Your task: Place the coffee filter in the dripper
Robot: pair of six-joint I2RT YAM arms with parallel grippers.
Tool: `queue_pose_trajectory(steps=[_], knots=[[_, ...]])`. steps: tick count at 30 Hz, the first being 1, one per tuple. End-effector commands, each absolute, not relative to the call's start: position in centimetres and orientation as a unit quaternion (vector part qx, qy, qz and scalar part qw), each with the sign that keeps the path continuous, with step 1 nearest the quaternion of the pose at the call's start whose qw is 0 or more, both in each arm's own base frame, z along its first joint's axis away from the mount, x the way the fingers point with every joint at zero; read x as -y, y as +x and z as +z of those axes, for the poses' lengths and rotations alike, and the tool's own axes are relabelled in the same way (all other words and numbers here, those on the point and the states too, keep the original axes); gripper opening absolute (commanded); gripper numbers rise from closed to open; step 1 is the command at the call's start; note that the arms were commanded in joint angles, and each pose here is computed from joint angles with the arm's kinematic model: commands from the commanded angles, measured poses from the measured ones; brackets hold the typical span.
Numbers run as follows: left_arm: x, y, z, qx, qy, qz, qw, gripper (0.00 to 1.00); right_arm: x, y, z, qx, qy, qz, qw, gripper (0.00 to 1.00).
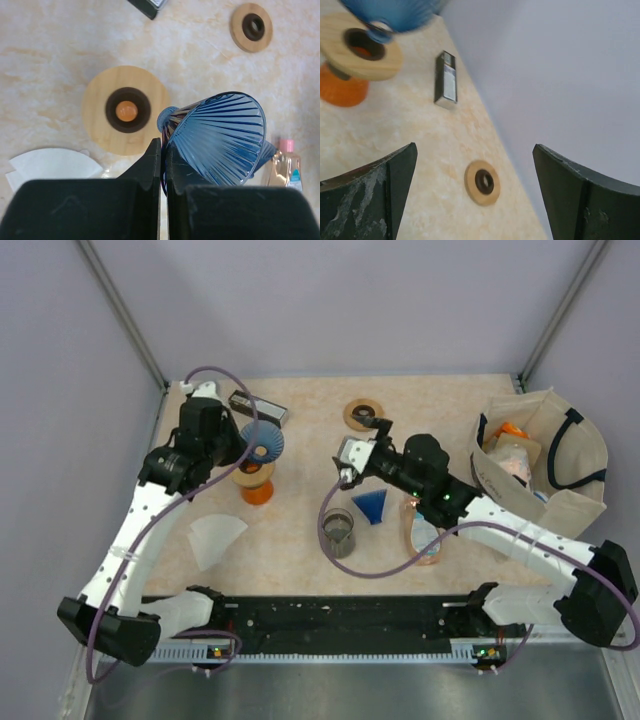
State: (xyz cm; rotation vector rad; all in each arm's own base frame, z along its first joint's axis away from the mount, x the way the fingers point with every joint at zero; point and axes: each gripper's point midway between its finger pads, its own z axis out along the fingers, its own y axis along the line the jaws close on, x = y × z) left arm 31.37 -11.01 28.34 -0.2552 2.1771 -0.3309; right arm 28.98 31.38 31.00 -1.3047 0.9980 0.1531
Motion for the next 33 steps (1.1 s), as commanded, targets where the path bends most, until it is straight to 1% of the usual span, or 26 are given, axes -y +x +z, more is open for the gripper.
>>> queue_pose_trajectory(steps=[1, 4, 5, 7, 14, 25, 33], knots=[[8.9, 31.4, 28.8, -0.865, -0.14, -0.141, 0.46, 0.0, -24.0, 34.7, 35.0, -0.581, -0.264, 0.044, 0.769, 0.99], [8.3, 31.5, 28.3, -0.865, -0.153, -0.138, 0.458, 0.0, -18.7, 36.5, 34.5, -0.637, -0.089, 0.034, 0.765, 0.99], [8.2, 31.6, 27.9, -0.868, -0.155, -0.137, 0.452, 0.0, -17.6, 36.8, 34.2, -0.647, -0.053, 0.039, 0.76, 0.99], [8.1, 31.9, 27.2, -0.871, -0.163, -0.136, 0.442, 0.0, -16.4, 37.0, 33.7, -0.659, -0.023, 0.054, 0.75, 0.99], [6.6, 32.7, 26.0, -0.868, -0.193, -0.115, 0.442, 0.0, -15.9, 35.8, 33.3, -0.666, -0.045, 0.06, 0.743, 0.99], [6.0, 34.0, 24.2, -0.871, -0.215, -0.124, 0.424, 0.0, -16.0, 35.2, 32.0, -0.675, -0.066, 0.058, 0.733, 0.99], [5.8, 34.0, 23.0, -0.877, -0.22, -0.125, 0.409, 0.0, -15.9, 35.2, 32.0, -0.676, -0.066, 0.056, 0.732, 0.99]])
